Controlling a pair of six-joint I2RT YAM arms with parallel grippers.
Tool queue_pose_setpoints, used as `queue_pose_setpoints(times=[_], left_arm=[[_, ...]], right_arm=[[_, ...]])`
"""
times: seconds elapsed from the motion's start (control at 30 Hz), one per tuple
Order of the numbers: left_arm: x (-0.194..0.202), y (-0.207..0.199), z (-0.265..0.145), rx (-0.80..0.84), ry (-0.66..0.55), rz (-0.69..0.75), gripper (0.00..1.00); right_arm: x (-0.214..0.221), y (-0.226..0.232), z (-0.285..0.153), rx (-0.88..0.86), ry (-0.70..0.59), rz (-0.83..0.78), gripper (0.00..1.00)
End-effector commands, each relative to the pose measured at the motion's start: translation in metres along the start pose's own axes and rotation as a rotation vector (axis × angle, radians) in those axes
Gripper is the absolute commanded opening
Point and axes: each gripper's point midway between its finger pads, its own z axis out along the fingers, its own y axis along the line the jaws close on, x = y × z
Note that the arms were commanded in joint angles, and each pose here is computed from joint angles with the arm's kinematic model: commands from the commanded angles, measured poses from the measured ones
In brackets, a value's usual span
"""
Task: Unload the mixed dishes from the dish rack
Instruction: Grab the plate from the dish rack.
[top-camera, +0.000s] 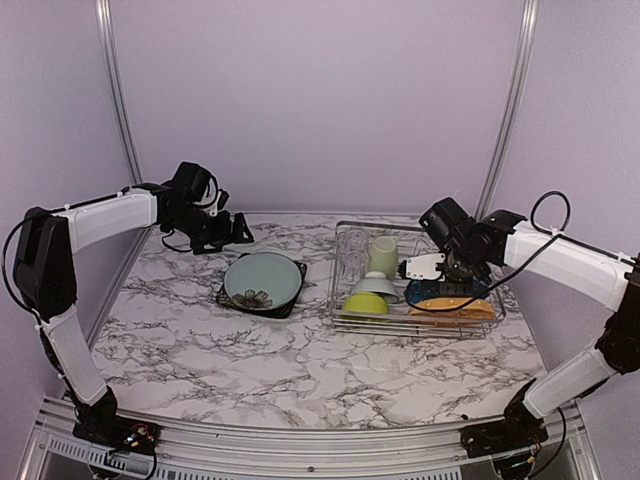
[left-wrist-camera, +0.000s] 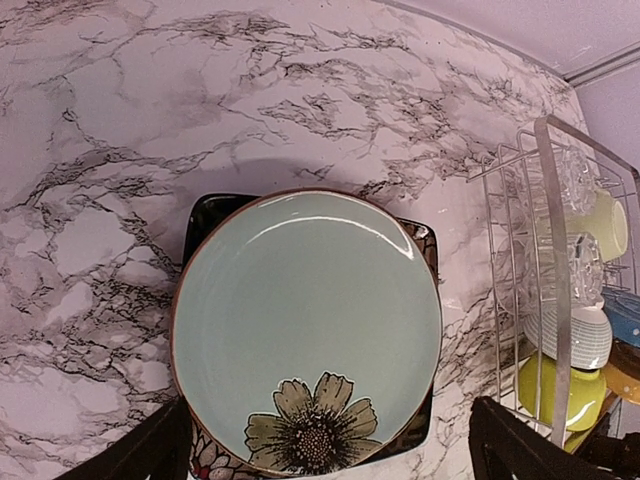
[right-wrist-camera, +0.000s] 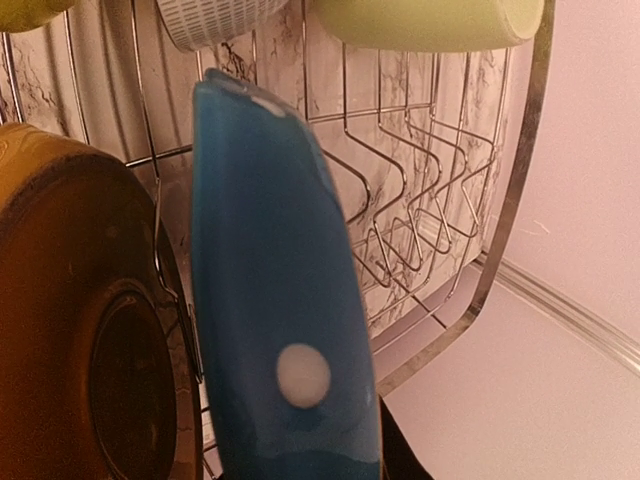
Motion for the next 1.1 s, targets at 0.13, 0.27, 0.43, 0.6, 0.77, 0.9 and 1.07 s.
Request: queue_pose_setpoints(times=[0.13, 0.27, 0.43, 0.6, 0.77, 0.9, 1.07], left_arm=[[-0.013, -0.008, -0.003, 0.021, -0.026, 0.016, 0.99], [-0.013, -0.008, -0.003, 0.02, -0.026, 0.017, 0.99], [-0.014, -0.009, -0.005, 0.019, -0.03, 0.02, 0.99], [-0.018, -0.006, -0.008, 0.0, -0.047, 0.022, 0.99], [-0.021, -0.008, -0.01, 0.001, -0.063, 0.022, 0.99], [-0.026, -0.011, -0.013, 0.012, -0.082, 0.022, 0.99], [-0.035, -0.015, -0.017, 0.024, -0.122, 0.024, 0.99]], right_arm=[[-0.002, -0.055, -0.045, 0.201, -0.025, 0.112, 0.11], [-0.006, -0.064, -0.055, 0.227, -0.045, 0.122, 0.09], [-0.011, -0.074, -0.072, 0.255, -0.062, 0.127, 0.06], [-0.014, -0.077, -0.084, 0.257, -0.076, 0.131, 0.03], [-0.014, -0.079, -0.095, 0.271, -0.08, 0.138, 0.01], [-0.013, -0.087, -0.106, 0.293, -0.087, 0.162, 0.0], [-0.012, -0.102, -0.123, 0.338, -0.122, 0.21, 0.0]])
